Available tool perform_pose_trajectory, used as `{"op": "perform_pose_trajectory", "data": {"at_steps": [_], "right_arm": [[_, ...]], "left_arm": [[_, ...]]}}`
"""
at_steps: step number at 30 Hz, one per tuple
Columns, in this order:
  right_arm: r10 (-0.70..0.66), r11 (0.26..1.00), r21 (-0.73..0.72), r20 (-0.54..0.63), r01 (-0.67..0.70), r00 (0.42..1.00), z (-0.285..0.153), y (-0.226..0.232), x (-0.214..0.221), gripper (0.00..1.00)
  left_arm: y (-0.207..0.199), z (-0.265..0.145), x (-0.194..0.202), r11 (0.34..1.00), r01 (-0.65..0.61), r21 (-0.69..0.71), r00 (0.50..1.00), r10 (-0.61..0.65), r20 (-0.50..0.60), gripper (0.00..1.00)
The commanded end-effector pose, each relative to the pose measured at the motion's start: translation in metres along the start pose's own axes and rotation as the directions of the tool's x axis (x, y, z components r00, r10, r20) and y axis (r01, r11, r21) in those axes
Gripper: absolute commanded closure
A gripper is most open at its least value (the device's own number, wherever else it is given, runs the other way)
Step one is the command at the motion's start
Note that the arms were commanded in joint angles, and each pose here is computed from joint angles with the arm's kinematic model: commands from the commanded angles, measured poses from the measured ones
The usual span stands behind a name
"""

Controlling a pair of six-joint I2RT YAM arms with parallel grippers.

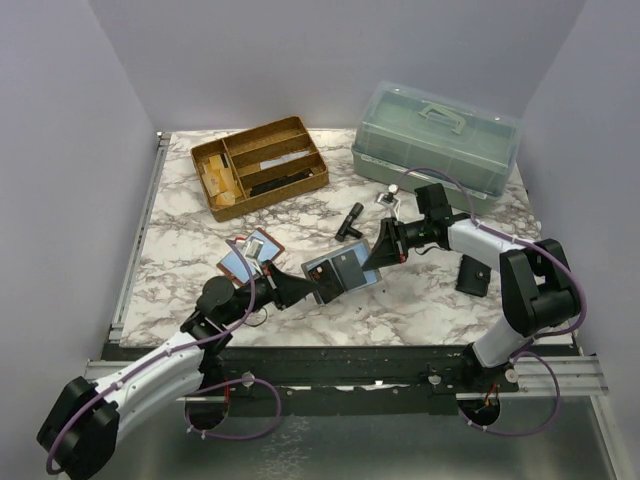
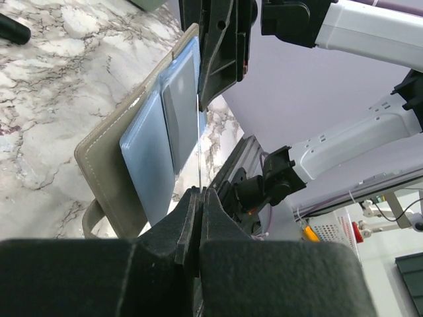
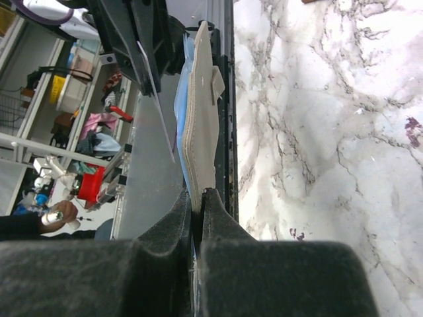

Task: Take the credit cards out of the card holder
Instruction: Place the credit card in the storage box.

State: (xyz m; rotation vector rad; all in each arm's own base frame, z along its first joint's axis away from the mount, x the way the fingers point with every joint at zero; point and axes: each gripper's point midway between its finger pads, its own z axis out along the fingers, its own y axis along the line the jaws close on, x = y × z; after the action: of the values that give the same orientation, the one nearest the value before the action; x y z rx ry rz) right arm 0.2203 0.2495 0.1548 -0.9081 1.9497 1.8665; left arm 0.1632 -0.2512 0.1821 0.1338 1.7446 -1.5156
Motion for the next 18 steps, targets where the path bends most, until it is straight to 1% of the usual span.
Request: {"op": "perform_pose_trajectory", "data": {"at_steps": [1,7,10,15,18], "right_arm": [[-0.033,0.998,0.058,0.006,0.033,0.999,-0.005,-0.006,-0.003,1.0],[-0.009,0.985,0.171,-0.021,0.012,1.0,-0.007,-0.034,0.005,1.0],[0.005,0.979,0.205,-0.04,0.003,0.999,-0.007,-0.043,0.01,1.0],[0.01,0.968,0.25,-0.085,0.012,0.996,-0.004,-0.055,0.018,1.0],[0.032,0.962,0.272,-0.102,-0.003,0.994,-0.005,-0.063,0.023,1.0]], "left_arm": [[0.011,-0.009,0.006,0.999,-0.017,-0.052,1.0,0.016,-0.022,1.0],[0.015,-0.014,-0.003,0.992,-0.048,-0.12,0.999,0.047,-0.011,1.0],[0.022,-0.015,-0.012,0.977,-0.081,-0.195,0.997,0.078,-0.027,1.0],[0.033,-0.008,-0.042,0.935,-0.165,-0.314,0.985,0.141,-0.1,1.0],[0.045,0.0,-0.068,0.914,-0.177,-0.366,0.982,0.14,-0.124,1.0]]}}
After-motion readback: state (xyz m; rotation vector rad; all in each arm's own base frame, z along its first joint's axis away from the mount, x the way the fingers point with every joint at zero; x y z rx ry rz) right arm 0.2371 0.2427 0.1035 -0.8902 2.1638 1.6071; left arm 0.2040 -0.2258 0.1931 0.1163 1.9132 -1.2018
